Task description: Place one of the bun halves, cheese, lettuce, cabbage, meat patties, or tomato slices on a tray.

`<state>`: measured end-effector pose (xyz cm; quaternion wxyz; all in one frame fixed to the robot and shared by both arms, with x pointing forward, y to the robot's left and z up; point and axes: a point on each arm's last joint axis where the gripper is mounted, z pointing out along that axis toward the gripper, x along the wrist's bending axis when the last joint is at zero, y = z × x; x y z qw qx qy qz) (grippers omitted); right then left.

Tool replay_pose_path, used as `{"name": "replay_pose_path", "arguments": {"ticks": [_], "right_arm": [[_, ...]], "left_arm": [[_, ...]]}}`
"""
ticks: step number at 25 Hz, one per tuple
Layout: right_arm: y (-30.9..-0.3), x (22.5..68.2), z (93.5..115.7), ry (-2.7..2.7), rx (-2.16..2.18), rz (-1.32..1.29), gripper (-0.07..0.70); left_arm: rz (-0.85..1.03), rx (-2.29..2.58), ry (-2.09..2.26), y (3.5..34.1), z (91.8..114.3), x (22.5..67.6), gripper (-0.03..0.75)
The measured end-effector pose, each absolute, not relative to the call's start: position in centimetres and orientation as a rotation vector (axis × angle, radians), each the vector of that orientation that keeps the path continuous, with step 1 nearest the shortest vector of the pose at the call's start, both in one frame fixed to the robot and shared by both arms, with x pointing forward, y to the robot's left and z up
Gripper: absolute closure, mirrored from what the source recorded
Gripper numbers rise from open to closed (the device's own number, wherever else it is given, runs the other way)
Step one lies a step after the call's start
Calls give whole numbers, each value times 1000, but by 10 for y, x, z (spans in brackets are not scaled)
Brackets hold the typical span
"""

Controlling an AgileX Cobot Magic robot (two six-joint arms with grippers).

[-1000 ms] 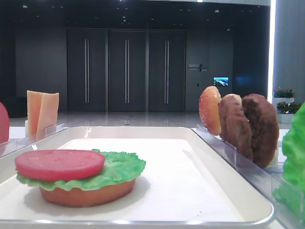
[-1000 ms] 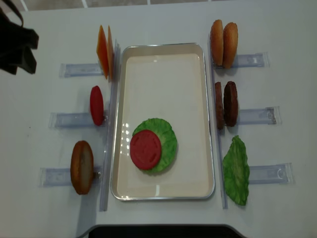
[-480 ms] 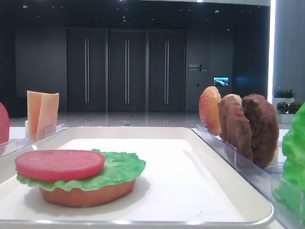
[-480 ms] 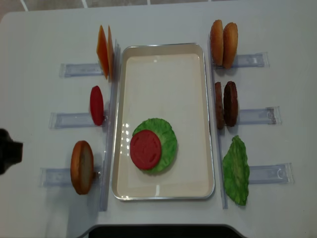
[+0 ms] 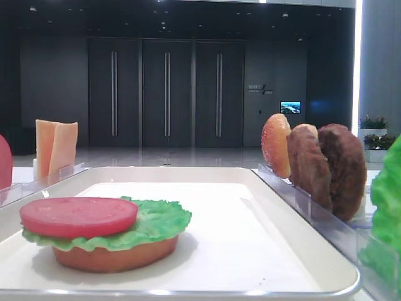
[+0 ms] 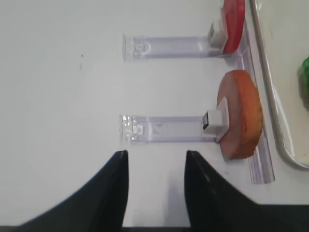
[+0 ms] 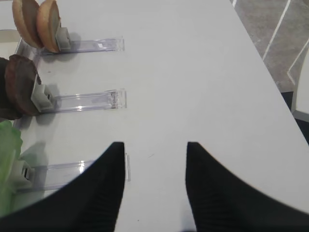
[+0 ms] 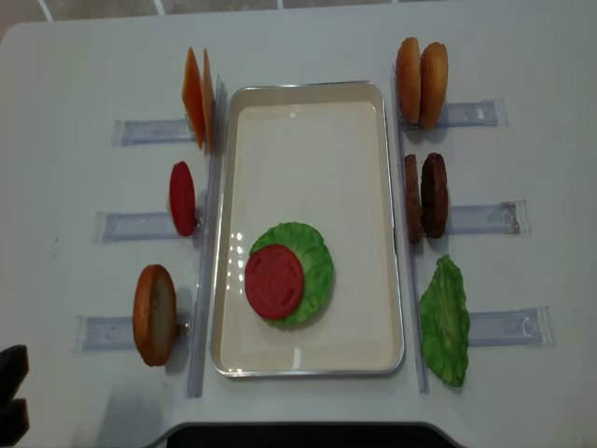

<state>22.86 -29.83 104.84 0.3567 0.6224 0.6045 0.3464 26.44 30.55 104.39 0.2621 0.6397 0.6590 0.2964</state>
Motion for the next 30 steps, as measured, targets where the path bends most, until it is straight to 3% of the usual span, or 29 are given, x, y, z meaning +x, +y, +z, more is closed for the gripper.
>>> {"name": "replay_pose_path", "arguments": {"ticks": [11,30], "right_arm": [[-298,229,1048,1561,1607,894,342],[-298,229,1048,1561,1607,894,342]], "left_arm": [[962,1574,1630,305,1042,232,433],[964,1573,1629,305,1042,232,433]]}}
